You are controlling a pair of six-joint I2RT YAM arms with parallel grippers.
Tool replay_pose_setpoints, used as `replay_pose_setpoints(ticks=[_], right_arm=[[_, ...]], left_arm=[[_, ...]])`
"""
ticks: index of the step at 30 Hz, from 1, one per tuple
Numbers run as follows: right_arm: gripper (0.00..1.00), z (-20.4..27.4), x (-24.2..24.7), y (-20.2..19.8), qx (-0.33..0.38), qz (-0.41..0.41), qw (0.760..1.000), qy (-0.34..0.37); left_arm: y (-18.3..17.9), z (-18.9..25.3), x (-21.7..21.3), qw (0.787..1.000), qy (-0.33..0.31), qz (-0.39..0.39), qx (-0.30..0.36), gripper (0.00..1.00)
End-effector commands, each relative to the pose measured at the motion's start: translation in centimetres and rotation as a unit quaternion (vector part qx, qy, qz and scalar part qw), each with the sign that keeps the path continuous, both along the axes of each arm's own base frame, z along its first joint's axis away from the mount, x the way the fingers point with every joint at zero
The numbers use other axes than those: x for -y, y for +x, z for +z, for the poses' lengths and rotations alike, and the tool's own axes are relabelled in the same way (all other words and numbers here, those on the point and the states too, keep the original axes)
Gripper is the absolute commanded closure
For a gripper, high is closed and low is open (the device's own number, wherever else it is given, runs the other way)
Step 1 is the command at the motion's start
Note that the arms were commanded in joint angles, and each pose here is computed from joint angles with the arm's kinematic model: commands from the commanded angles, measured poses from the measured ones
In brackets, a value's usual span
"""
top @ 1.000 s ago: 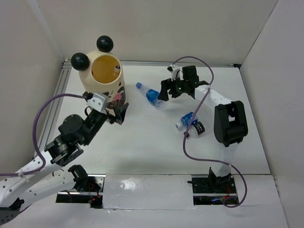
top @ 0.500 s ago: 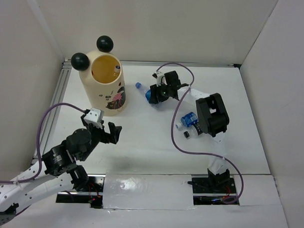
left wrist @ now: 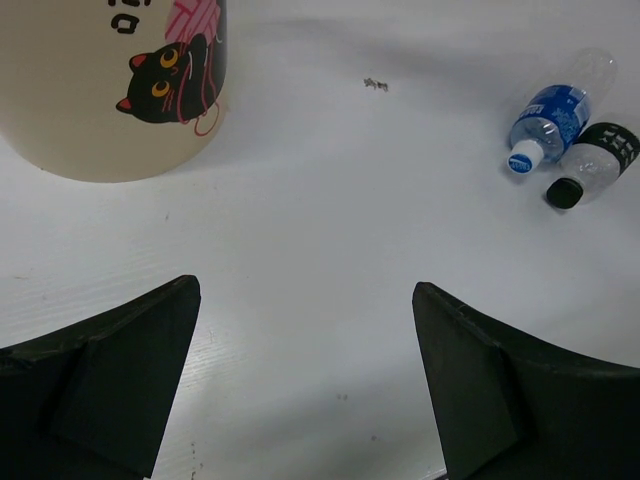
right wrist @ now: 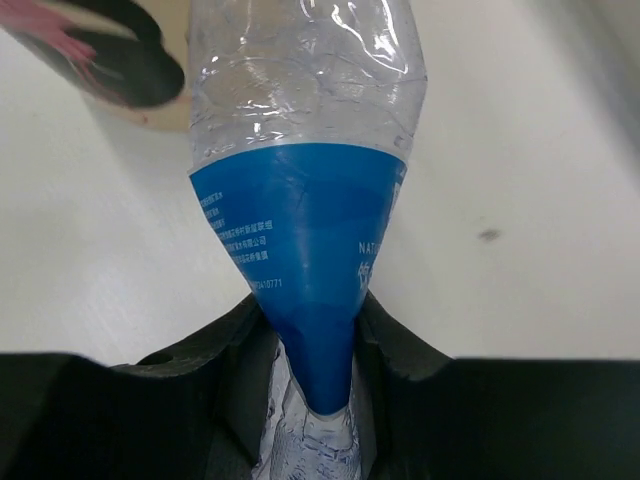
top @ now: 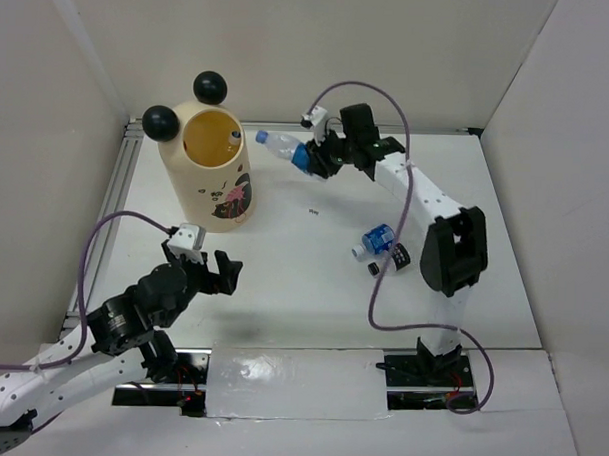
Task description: Put the plastic bottles in the bin
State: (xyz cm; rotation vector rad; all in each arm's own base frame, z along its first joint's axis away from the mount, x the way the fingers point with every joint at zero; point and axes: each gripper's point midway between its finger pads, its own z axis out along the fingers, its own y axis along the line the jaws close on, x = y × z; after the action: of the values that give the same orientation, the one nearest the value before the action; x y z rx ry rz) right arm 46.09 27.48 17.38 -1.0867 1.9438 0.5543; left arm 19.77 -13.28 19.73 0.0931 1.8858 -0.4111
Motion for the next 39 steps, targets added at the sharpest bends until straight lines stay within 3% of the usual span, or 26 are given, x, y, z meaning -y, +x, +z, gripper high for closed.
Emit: replay_pose_setpoints(ticks=[1,10,19,26,30,34,35,39], right_arm=[[0.84,13.0,-2.1,-3.2,0.21,0.063,0.975,-0.042],[0.82,19.8,-4.2,-5.9,0.355,0.094,0.919,-0.14],[0.82,18.9,-7.9,-5.9,0.372,0.126,0.891,-0.23],[0.82,18.7,-11.1,-5.7,0.434,0.134,0.829,-0.326],[0.76,19.6,-12.9,-6.1,0.464,0.139,0.8,-0.353],[0.58,18.3,-15.1,-5.7,0.484,0.155,0.776,-0.373],[0.43,18.0,-15.4,-5.5,0.483,0.156,0.776,-0.374],[0.2,17.2,-16.8,-4.6,0.491,0.152,0.774,-0.37]], left_arm=[[0.0,1.2,0.2,0.999,-0.032,0.001,0.016,0.0],[-0.6,1.9,-0.2,0.998,-0.052,-0.004,0.03,0.0],[-0.9,2.5,-0.6,0.997,-0.069,-0.003,0.037,0.0],[-0.9,2.5,-0.6,0.997,-0.069,-0.003,0.037,0.0],[-1.0,2.7,-0.6,0.997,-0.073,-0.007,0.039,0.0],[-1.2,2.9,-0.5,0.996,-0.077,-0.012,0.041,0.0],[-1.2,2.9,-0.5,0.996,-0.077,-0.012,0.041,0.0],[-1.3,3.0,-0.4,0.996,-0.082,-0.017,0.043,0.0]])
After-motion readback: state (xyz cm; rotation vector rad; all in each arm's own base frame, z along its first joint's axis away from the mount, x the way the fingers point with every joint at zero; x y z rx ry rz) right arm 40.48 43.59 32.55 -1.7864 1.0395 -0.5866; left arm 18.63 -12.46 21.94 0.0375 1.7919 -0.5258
